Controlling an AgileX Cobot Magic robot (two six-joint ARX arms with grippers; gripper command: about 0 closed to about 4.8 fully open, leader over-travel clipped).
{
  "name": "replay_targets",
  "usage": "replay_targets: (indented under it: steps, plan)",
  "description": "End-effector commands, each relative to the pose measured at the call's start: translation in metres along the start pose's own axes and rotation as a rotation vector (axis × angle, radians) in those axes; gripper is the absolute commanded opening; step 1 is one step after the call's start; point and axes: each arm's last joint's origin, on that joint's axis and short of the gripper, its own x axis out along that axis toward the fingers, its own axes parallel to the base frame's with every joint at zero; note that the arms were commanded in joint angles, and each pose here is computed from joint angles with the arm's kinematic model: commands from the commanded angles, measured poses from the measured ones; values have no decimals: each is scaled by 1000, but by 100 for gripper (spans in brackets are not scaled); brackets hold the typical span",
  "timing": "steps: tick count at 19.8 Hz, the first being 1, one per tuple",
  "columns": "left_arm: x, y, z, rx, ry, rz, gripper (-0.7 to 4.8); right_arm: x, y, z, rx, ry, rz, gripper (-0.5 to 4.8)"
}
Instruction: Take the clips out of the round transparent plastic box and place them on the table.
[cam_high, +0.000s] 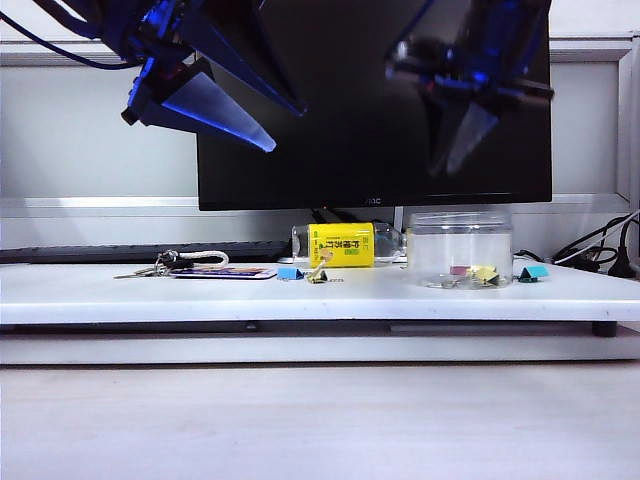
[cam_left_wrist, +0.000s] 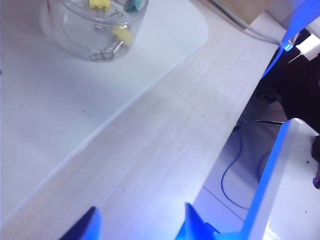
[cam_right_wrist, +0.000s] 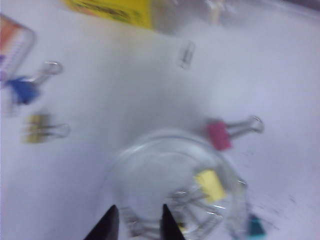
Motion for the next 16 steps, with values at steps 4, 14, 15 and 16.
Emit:
replay_targets:
  steps: [4, 14, 15, 16]
  plan:
    - [-1, -1, 2, 5, -14, -4, 227, 7, -3, 1, 173, 0, -84, 115]
    - [3, -4, 21, 109, -192, 56, 223, -7, -3, 0, 142, -16, -83, 116]
    - [7, -5, 22, 118, -201, 90, 223, -11, -4, 0, 137, -27, -101, 115]
    - [13, -7, 23, 135, -208, 122, 223, -19, -6, 1, 119, -52, -134, 115]
